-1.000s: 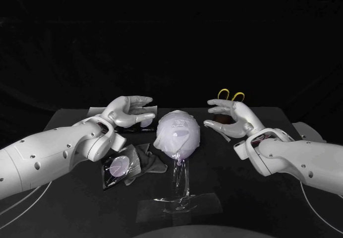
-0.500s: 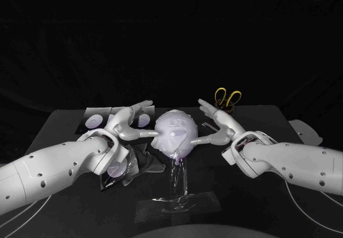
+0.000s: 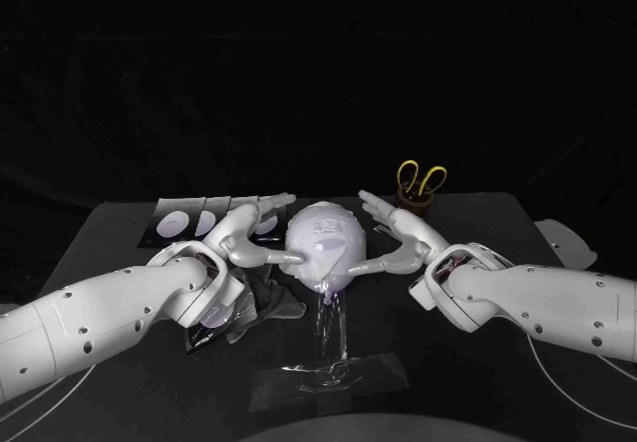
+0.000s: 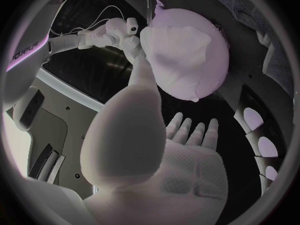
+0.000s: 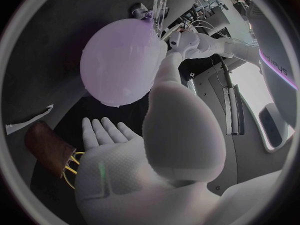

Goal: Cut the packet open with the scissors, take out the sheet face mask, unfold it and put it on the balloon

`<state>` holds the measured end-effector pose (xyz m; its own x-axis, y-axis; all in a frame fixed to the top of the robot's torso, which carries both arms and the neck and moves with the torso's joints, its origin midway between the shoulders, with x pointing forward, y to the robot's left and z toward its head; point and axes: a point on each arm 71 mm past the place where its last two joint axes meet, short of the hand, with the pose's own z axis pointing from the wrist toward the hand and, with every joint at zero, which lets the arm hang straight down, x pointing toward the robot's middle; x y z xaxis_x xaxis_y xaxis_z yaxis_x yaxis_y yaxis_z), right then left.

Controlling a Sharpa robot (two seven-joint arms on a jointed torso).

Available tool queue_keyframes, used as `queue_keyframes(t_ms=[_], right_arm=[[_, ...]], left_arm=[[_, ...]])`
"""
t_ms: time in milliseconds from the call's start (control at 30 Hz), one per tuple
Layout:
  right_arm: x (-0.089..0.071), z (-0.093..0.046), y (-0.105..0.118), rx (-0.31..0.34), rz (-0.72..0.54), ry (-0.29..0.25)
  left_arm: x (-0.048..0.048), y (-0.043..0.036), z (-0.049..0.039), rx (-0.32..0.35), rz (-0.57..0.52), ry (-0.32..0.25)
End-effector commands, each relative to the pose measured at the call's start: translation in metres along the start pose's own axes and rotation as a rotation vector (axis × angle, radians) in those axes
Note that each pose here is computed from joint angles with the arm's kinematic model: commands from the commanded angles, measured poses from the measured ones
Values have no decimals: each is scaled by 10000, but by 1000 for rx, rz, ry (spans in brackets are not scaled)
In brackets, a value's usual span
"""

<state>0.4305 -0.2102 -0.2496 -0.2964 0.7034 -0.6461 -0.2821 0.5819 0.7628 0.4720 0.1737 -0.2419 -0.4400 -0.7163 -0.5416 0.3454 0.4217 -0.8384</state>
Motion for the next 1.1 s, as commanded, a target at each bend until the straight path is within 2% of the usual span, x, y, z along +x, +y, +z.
queue_keyframes(t_ms=[33, 267, 600, 1100], right_arm=[[64, 16, 20, 3, 3, 47], [136, 80, 45, 9, 8, 60], [169, 135, 38, 29, 10, 55], [232, 162, 30, 43, -32, 115]], left_arm=[[71, -30, 22, 11, 6, 56], [117, -25, 75, 7, 10, 73], [116, 17, 115, -11, 15, 78], [139, 45, 144, -36, 12, 100]])
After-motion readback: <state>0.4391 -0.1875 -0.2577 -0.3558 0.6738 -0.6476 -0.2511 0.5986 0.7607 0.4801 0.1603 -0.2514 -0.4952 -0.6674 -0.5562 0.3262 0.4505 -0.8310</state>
